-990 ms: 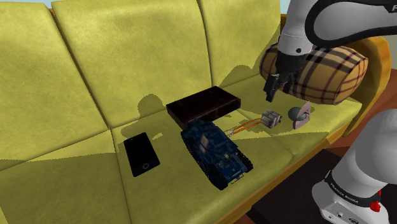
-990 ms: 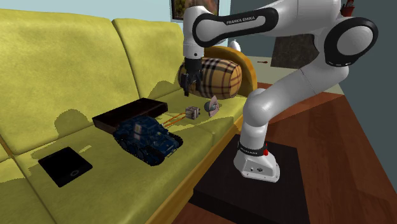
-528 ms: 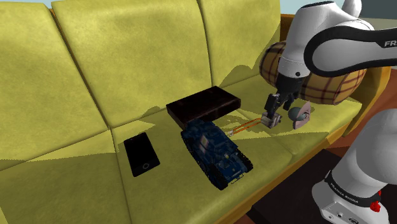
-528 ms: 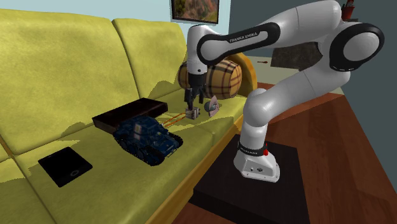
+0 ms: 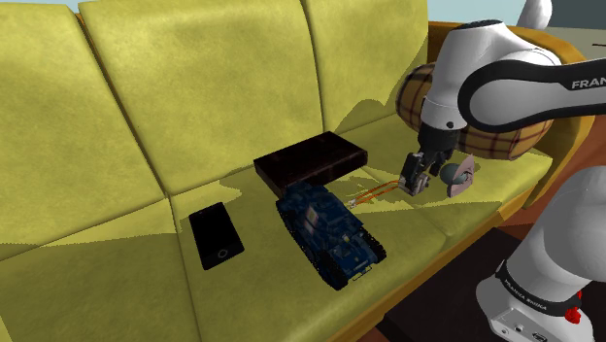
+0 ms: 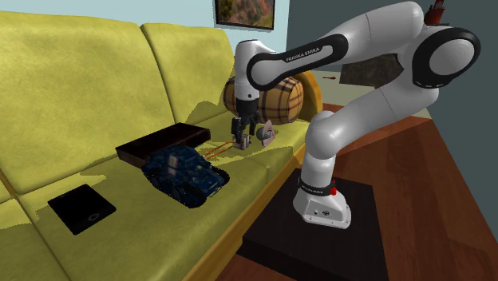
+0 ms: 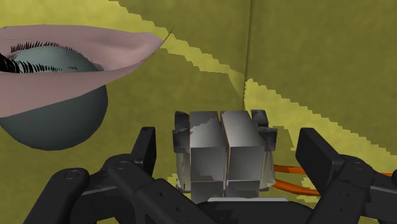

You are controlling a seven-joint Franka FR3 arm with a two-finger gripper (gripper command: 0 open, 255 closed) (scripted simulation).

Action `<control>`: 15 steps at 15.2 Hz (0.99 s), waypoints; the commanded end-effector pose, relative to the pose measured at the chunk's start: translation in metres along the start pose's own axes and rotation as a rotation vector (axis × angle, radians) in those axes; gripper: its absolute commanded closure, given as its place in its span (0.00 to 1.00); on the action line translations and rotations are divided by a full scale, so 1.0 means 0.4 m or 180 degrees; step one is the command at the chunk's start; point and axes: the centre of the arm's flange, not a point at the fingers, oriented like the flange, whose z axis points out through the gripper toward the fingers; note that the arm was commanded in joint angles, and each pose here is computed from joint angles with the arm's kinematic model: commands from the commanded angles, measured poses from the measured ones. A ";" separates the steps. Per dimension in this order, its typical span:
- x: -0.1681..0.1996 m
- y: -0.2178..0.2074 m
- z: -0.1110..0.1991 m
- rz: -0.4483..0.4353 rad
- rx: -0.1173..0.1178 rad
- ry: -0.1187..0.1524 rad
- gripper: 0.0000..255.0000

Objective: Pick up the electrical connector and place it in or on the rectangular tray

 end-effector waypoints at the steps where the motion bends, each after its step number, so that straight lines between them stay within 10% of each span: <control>1: 0.000 0.000 0.001 0.0000 0.0000 0.0000 0.00; 3: 0.000 0.000 0.000 0.0000 0.0000 0.0000 0.00; 4: 0.000 0.000 0.000 0.0000 0.0000 0.0000 1.00; 15: 0.001 -0.001 -0.026 0.0000 0.0000 0.0000 1.00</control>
